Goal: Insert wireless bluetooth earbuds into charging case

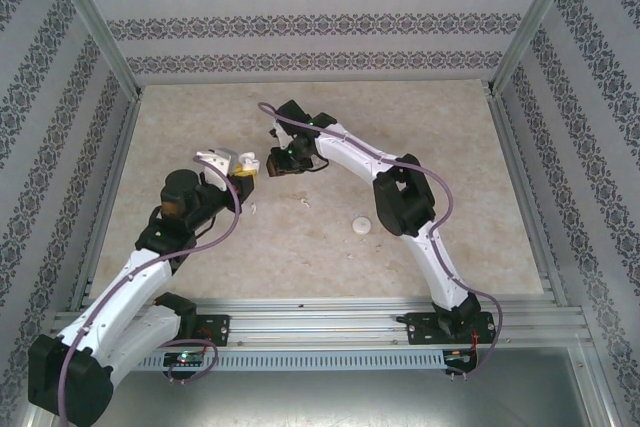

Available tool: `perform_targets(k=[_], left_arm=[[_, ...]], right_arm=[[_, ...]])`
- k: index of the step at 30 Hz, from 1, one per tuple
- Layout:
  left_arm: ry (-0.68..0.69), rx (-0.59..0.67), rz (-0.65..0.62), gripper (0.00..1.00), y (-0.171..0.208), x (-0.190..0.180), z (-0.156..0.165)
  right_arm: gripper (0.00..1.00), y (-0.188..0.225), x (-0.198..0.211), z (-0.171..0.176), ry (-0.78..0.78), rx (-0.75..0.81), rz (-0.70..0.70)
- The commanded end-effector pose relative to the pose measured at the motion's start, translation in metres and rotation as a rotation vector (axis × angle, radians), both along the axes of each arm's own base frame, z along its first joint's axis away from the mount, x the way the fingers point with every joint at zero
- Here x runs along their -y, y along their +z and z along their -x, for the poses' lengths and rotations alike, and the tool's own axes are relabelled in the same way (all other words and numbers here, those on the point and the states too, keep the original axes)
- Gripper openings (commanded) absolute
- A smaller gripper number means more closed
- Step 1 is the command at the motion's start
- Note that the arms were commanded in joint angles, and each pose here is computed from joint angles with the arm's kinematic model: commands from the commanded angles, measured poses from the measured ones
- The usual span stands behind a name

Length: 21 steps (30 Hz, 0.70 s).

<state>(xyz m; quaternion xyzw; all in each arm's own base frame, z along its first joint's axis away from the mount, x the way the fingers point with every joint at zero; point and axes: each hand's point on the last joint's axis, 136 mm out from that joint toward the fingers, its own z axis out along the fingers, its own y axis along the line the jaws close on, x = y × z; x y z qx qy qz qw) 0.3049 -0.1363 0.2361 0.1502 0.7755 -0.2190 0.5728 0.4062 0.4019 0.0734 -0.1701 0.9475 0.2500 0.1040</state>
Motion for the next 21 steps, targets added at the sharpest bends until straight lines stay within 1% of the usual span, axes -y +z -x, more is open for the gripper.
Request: perform_targets(k=[1,4,6,10,13,16,21], left_arm=[[0.014,0.051,0.043,0.0,0.013,-0.003,-0.011],[-0.01,0.039,0.046,0.0,0.009,0.001,-0.014],[-0.026,0.037,0.052,0.0,0.007,0.004,-0.016],[-0.062,0.029,0.061,0.0,0.004,0.011,-0.019],[-0.072,0.019,0.079,0.0,0.0,0.014,-0.022],[-0.082,0.008,0.104,0.0,-0.003,0.018,-0.024],[-0.092,-0.009,0.118,0.0,-0.007,0.02,-0.025]], right_arm=[[0.37,0.007,0.012,-0.017,-0.01,0.061,0.049],[0.37,0.013,0.029,-0.036,-0.026,0.099,0.056],[0.37,0.011,0.04,-0.049,-0.037,0.099,0.036],[0.37,-0.003,0.06,-0.074,-0.057,0.065,0.005],[0.38,-0.012,0.066,-0.088,-0.042,0.054,-0.009],[0.38,-0.021,0.067,-0.097,-0.016,0.046,-0.031],[0.37,-0.037,0.075,-0.098,-0.003,0.009,-0.028]])
